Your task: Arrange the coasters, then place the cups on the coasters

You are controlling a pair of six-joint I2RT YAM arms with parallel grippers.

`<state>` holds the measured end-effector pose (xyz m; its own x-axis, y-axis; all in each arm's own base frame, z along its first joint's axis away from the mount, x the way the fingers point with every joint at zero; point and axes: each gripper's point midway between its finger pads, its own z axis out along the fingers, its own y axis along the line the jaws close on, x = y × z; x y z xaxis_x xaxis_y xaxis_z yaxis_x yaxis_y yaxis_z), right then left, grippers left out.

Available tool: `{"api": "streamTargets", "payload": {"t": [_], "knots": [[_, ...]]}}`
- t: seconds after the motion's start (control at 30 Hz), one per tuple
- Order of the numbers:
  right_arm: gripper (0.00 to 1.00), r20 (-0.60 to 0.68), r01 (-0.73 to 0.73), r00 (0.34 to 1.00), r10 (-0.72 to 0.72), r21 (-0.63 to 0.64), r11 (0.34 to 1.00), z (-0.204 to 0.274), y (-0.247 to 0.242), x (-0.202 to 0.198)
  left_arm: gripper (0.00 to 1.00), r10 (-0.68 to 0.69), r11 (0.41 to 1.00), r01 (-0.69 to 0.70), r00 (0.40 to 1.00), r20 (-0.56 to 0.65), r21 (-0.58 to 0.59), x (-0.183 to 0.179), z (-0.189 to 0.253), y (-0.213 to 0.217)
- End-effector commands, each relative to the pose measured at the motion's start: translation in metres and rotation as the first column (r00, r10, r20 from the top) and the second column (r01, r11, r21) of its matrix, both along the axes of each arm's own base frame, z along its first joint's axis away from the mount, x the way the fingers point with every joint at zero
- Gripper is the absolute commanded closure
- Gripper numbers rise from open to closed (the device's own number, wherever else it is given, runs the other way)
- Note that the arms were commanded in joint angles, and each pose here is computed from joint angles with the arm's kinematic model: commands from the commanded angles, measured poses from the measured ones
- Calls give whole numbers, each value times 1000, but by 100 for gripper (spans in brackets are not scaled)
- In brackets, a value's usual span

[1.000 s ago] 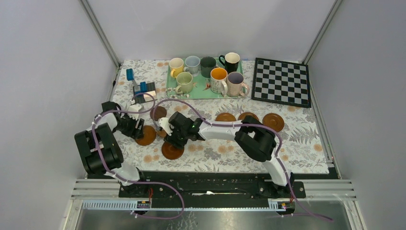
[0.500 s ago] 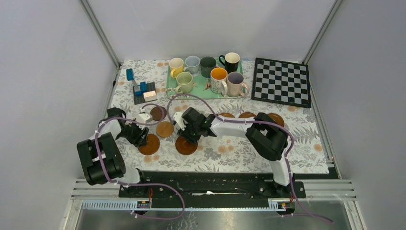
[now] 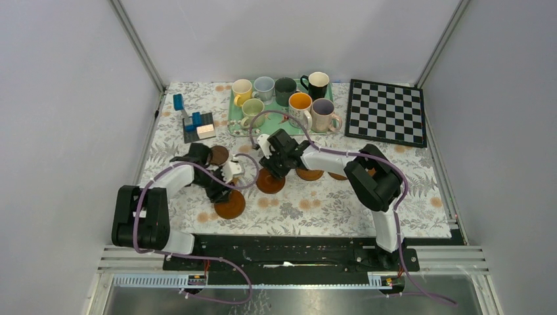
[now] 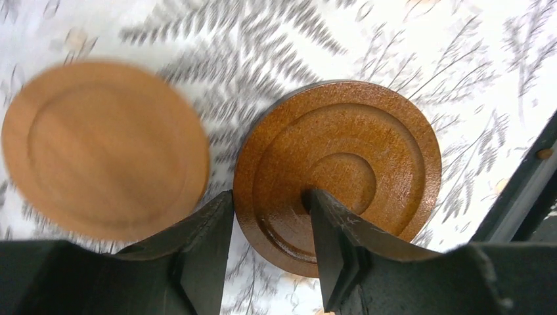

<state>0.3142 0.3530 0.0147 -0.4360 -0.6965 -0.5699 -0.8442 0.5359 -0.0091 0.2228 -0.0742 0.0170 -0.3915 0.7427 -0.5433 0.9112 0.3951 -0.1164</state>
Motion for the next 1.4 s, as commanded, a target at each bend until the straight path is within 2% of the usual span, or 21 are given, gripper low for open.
{"api": "streamTargets", "payload": {"t": [0.0,0.37,0.53,0.7,1.07,1.17,1.37], "knots": [[50,-21,43,999,-45,-107,993,-20,-34,11,53,-38,998,37,999,-30,-52,0,0,-37],[50,-6,61,998,-62,-108,992,-20,-39,27,53,173,978,-170,985,18,-124,88,14,-65],[50,-11,91,996,-93,-98,991,-19,-43,36,53,231,969,-220,969,91,-115,119,18,-60],[50,-12,103,994,-105,-100,990,-19,-45,41,54,356,931,-340,926,128,-130,148,21,-46],[49,-23,121,992,-123,-79,989,-17,-39,47,52,415,906,-395,899,141,-151,162,26,-37],[47,-17,126,992,-127,-48,991,-8,-33,50,45,457,880,-429,882,116,-206,165,44,-34],[39,30,157,987,-158,41,987,25,-16,66,44,566,800,-512,817,108,-313,182,97,-4]]}}
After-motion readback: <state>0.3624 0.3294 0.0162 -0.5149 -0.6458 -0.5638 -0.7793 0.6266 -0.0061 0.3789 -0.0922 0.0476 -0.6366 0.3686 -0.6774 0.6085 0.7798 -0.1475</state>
